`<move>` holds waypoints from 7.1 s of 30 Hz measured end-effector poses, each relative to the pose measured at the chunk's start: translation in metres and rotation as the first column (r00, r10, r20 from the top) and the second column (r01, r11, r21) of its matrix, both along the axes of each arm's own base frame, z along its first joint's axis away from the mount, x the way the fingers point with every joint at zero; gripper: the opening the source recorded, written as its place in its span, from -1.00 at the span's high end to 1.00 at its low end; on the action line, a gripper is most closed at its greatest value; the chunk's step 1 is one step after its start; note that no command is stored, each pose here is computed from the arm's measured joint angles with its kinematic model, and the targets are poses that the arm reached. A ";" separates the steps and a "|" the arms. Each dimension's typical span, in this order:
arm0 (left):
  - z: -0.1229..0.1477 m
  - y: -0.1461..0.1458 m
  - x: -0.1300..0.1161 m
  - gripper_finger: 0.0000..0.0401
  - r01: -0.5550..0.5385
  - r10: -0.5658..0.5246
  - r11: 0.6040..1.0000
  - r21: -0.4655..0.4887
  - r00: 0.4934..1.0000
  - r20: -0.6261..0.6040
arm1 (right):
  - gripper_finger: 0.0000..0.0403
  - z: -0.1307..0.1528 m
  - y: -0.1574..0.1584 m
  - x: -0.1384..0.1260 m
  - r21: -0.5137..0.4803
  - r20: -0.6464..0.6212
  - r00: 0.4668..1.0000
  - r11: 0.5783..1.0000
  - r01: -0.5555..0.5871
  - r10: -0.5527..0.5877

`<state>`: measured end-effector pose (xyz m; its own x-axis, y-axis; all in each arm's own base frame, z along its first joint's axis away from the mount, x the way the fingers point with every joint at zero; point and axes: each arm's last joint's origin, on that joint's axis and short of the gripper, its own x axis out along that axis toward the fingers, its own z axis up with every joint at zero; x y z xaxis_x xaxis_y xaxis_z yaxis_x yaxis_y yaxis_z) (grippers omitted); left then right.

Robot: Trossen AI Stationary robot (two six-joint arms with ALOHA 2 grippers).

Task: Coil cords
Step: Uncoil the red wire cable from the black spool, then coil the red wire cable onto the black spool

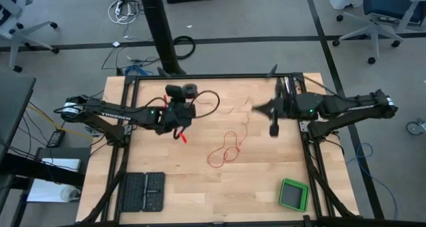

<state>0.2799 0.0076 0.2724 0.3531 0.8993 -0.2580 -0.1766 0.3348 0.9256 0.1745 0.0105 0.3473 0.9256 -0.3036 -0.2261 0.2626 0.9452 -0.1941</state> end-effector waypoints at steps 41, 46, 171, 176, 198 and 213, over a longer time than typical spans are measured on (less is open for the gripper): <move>0.027 0.004 0.010 1.00 -0.061 0.102 0.965 0.253 0.983 -0.152 | 1.00 -0.045 0.070 0.048 0.373 -0.094 0.582 0.571 -0.732 0.808; 0.012 0.004 0.002 1.00 -0.059 0.113 0.970 0.235 0.968 -0.225 | 1.00 -0.020 0.064 0.024 0.289 -0.008 0.625 0.601 -0.746 0.780; 0.036 0.039 0.030 1.00 0.613 -0.248 0.735 -0.289 0.640 0.727 | 0.98 -0.035 0.004 0.001 0.138 -0.276 0.957 0.982 0.129 -0.087; 0.061 0.040 0.031 1.00 0.646 -0.260 0.757 -0.098 0.435 0.862 | 0.98 -0.043 0.016 0.026 0.267 -0.282 0.944 0.959 -0.095 0.172; 0.051 0.040 0.031 1.00 0.620 -0.237 0.764 -0.177 0.525 0.817 | 0.89 -0.074 0.019 0.058 0.273 -0.423 0.844 0.935 -0.227 0.329; 0.009 0.039 0.021 1.00 0.469 -0.203 0.748 -0.470 0.835 0.511 | 0.99 -0.081 -0.023 0.035 -0.095 -0.509 0.750 0.893 0.440 -0.423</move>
<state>0.3007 0.0467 0.2818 0.7910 0.4374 -0.4278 -0.2557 0.8715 0.4183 0.2095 -0.0125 0.2661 0.4484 -0.6280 -0.6361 0.5163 0.7629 -0.3892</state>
